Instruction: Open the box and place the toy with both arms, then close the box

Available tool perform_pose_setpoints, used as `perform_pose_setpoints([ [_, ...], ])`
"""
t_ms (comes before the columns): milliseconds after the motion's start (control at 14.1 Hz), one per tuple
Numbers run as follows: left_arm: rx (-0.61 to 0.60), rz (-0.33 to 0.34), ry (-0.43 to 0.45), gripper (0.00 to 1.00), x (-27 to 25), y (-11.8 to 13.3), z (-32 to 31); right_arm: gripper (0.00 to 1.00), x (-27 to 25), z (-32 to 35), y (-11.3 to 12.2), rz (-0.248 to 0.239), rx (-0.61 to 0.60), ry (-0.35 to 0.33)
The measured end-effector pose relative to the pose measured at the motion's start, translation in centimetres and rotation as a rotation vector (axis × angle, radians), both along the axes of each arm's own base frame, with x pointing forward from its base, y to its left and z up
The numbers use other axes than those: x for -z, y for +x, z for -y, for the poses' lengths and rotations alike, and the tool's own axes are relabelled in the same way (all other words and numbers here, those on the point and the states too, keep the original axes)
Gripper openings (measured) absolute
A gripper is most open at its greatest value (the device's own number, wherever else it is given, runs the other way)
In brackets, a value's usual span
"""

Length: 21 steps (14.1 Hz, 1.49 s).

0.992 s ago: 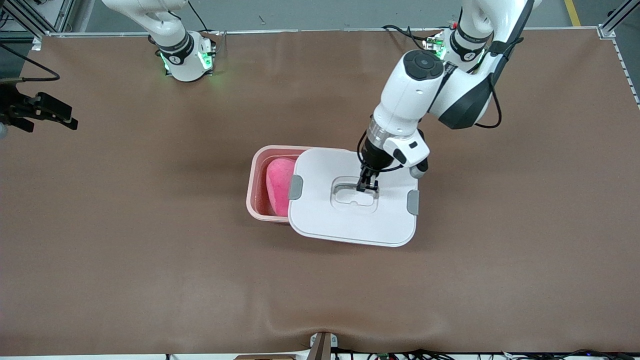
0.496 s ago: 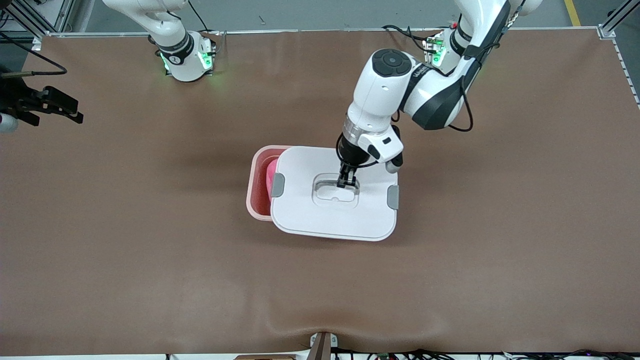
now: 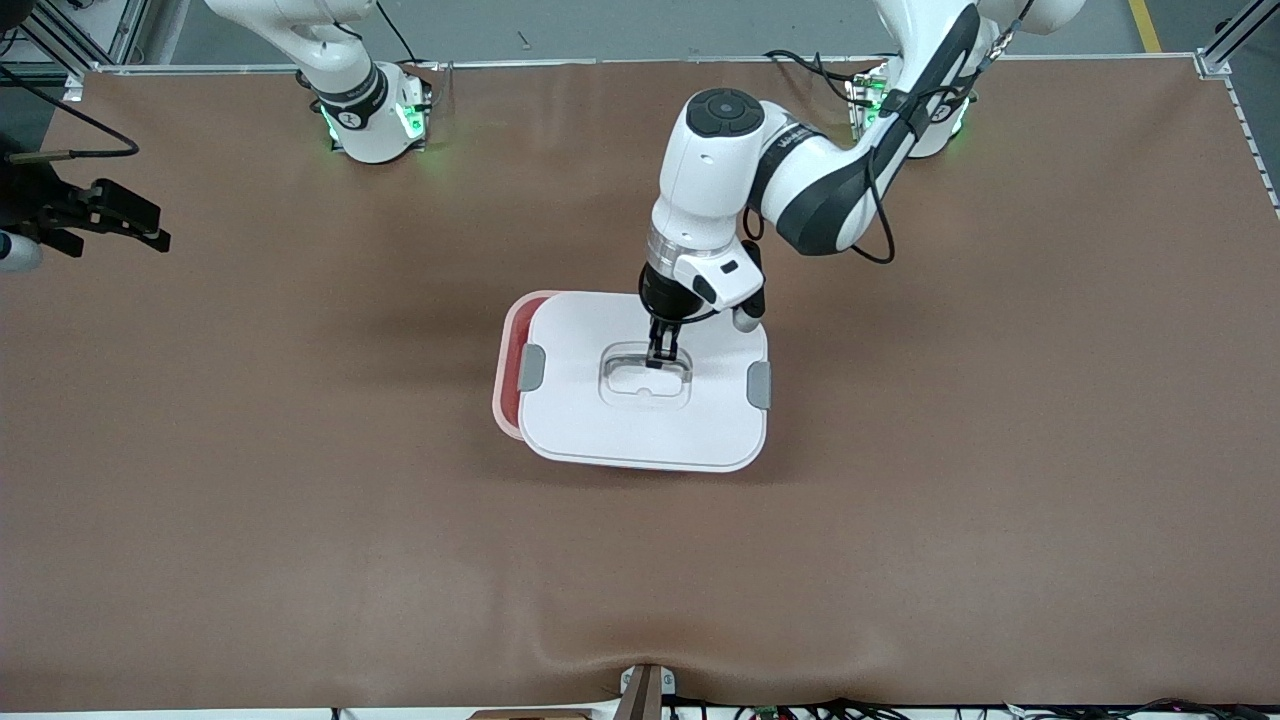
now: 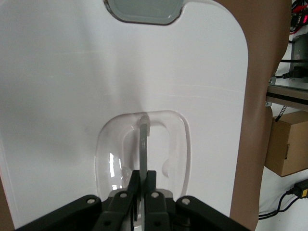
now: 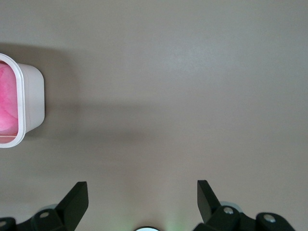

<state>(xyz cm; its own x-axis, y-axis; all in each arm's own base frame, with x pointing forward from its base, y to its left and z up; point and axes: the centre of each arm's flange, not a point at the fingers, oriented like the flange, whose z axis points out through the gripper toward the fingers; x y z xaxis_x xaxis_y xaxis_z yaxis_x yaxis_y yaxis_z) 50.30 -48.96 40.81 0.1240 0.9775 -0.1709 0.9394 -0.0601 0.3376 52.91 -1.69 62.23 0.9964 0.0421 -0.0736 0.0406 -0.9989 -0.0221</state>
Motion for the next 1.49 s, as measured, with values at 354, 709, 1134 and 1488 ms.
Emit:
perform_pose_setpoints([
  [354, 0.009, -0.014, 0.01, 0.07, 1.5, -1.1, 1.5, 1.0, 0.8, -0.1, 0.1, -0.015, -0.002, 0.0],
  [709, -0.023, 0.024, 0.029, 0.07, 2.5, -2.4, 3.5, 1.0, 0.8, -0.7, 0.1, -0.016, -0.013, 0.0],
  [1134, -0.007, 0.011, 0.039, 0.07, 3.7, -3.3, 4.4, 1.0, 1.1, -0.9, 0.1, -0.021, -0.016, 0.0],
  [1488, -0.004, 0.007, 0.038, 0.07, 4.0, -3.8, 4.9, 1.0, 1.3, -1.5, 0.5, -0.01, -0.027, -0.001],
])
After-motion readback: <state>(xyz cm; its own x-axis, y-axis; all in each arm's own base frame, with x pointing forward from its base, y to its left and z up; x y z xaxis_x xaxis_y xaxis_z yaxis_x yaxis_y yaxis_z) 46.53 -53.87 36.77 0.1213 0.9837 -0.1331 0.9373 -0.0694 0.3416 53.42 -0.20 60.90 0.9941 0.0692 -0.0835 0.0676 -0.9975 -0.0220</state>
